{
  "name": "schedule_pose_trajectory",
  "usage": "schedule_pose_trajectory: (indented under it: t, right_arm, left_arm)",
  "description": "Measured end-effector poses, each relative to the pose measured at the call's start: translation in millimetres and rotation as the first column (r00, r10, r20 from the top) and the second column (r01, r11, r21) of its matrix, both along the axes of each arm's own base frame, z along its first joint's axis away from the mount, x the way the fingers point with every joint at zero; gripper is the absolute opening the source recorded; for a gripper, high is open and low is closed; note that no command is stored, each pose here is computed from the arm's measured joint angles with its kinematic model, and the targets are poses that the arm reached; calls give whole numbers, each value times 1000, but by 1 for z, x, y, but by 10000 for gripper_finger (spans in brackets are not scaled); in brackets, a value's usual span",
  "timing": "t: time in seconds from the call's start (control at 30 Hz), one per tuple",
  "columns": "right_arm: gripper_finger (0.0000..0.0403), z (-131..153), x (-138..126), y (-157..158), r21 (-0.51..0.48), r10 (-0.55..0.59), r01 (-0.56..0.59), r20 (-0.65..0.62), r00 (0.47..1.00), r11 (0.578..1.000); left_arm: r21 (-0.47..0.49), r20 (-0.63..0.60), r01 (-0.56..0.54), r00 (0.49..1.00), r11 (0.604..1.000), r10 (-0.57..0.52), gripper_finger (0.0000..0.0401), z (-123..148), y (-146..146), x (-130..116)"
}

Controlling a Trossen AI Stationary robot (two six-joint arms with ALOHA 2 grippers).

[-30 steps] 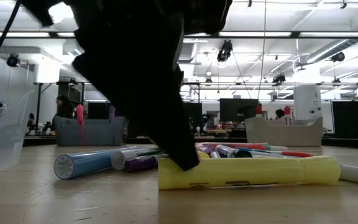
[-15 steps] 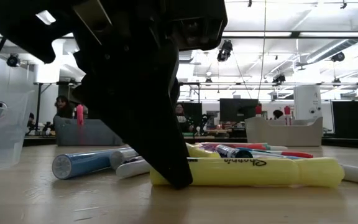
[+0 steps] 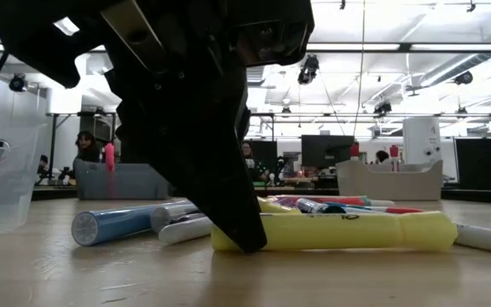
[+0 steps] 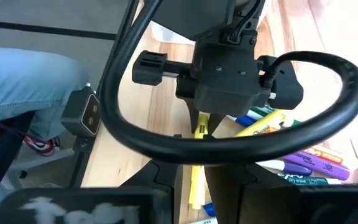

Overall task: Pick & Place Markers
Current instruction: Put the yellow highlighter pen into the black bin

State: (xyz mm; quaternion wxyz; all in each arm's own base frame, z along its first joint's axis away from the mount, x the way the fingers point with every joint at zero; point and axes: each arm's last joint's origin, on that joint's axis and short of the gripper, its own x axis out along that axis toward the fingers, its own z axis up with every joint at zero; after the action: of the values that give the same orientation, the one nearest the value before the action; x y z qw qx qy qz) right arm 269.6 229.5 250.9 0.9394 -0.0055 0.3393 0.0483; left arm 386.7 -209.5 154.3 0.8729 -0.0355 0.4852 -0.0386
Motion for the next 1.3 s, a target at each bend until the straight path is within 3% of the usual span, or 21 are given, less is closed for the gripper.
schedule_pose_trajectory:
  t: [0.23, 0.47, 0.63, 0.77, 1.1, 1.3]
  right_arm:
    - [59, 7, -3, -1, 16, 6, -6, 15, 1000, 1000]
    - [59, 25, -10, -5, 40, 17, -19, 66, 998, 999]
    - [59, 31, -12, -8, -21, 9, -7, 109, 994, 1000]
    - [59, 42, -12, -10, -94, 16, 3, 200, 980, 996]
    - [59, 75, -11, -13, -242, 131, -32, 405, 905, 970]
    - [59, 77, -3, -23, -323, 135, 15, 434, 891, 946]
  left_arm:
    - [15, 6, 9, 1000, 1000, -9, 64, 7, 3, -2]
    - [79, 77, -7, 997, 997, 1, 64, 38, 10, -10]
    - [190, 111, -75, 992, 979, 54, 64, 68, 22, -25]
    - [214, 175, -161, 977, 963, 125, 64, 98, 33, -38]
    - [116, 406, -307, 882, 945, 237, 64, 172, 62, -75]
    - [7, 567, -290, 789, 957, 235, 64, 212, 74, -98]
